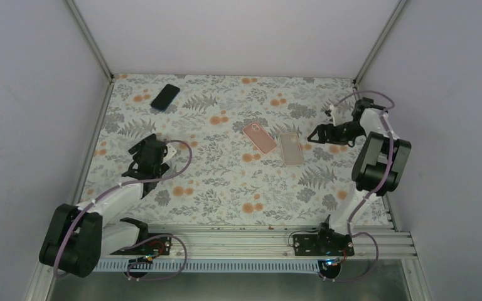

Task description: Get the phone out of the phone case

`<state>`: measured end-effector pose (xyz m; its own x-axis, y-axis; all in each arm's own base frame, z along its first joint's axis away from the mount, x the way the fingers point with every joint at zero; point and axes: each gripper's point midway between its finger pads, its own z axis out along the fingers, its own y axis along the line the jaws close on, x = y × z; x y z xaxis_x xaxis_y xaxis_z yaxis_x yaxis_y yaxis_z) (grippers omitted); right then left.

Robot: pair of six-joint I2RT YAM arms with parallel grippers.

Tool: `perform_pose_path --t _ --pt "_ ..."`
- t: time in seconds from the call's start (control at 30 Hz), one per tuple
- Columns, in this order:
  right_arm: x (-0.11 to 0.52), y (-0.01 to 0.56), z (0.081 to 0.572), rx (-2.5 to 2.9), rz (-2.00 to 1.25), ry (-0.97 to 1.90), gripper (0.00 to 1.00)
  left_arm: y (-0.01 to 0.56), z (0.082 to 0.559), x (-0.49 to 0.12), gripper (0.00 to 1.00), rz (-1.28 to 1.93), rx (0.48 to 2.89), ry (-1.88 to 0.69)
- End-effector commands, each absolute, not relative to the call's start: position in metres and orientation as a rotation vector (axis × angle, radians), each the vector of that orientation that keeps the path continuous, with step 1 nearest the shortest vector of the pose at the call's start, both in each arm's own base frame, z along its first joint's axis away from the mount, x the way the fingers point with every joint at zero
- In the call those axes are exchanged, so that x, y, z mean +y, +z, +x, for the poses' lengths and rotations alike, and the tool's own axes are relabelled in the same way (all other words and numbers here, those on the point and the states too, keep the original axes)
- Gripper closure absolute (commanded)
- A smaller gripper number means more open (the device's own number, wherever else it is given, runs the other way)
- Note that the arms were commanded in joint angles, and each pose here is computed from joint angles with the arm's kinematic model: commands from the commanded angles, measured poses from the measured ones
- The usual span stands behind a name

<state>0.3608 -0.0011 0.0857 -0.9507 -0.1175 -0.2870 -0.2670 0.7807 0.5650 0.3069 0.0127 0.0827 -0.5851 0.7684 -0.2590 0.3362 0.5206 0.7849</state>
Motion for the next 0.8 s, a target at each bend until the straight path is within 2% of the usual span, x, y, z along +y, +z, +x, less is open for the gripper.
perform_pose_path --t 0.0,0.27,0.4,0.57,0.67,0.77 --pt "-0.031 0.109 0.385 2.688 -0.248 0.602 0.0 0.092 0.305 -0.022 0.0 0.896 2.17 0.649" --pt "-0.041 0.117 0.378 2.726 -0.349 0.453 0.0 0.098 0.303 -0.062 0.0 1.039 2.151 0.383" --pt "-0.056 0.134 0.383 2.695 -0.427 0.278 0.0 0.098 0.283 -0.101 0.0 1.223 2.14 0.082" --pt "-0.051 0.223 0.403 2.364 -0.476 0.038 0.0 0.17 0.295 -0.132 0.0 1.128 1.952 -0.095" --pt "-0.018 0.281 0.399 2.166 -0.543 0.009 0.0 0.23 0.305 -0.144 0.0 1.063 1.823 -0.179" --pt "0.013 0.319 0.387 2.023 -0.589 0.05 0.0 0.257 0.325 -0.136 0.0 0.97 1.831 -0.169"
